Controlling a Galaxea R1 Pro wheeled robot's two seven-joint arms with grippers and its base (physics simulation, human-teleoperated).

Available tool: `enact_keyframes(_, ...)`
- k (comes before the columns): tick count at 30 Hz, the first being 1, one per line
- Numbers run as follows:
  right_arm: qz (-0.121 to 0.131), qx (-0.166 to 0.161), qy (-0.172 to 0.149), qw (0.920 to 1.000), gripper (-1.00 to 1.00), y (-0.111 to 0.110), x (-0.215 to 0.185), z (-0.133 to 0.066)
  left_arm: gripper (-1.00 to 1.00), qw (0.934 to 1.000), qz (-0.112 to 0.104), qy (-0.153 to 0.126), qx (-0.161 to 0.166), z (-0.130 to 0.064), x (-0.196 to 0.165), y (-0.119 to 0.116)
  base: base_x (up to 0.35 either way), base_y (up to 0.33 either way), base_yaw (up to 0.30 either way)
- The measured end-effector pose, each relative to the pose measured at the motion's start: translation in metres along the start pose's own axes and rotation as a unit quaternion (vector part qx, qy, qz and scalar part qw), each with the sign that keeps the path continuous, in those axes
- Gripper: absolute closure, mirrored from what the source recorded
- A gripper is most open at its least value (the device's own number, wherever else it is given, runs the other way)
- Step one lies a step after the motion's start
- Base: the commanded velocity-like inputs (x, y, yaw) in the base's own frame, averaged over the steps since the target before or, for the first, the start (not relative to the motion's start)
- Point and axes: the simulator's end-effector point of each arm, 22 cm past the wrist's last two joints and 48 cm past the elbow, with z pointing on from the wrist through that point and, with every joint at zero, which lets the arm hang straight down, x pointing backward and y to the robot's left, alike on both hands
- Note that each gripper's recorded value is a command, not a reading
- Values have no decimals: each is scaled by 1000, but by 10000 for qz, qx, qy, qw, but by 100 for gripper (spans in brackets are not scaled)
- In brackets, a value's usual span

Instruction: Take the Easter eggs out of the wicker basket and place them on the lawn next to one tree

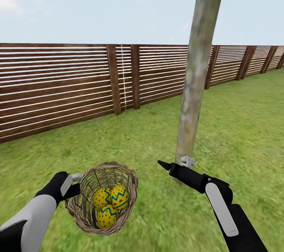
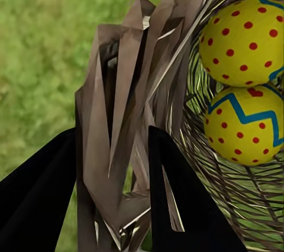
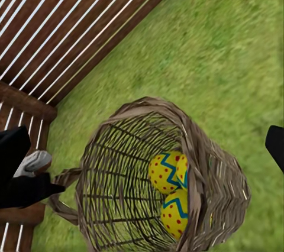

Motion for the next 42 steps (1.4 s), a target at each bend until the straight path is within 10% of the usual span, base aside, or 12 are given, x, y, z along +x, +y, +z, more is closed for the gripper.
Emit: enact_keyframes(42, -109, -100, -13, 9999, -100, -34, 51, 29, 100, 10000, 21, -18, 32, 64, 23, -10, 0, 0, 0)
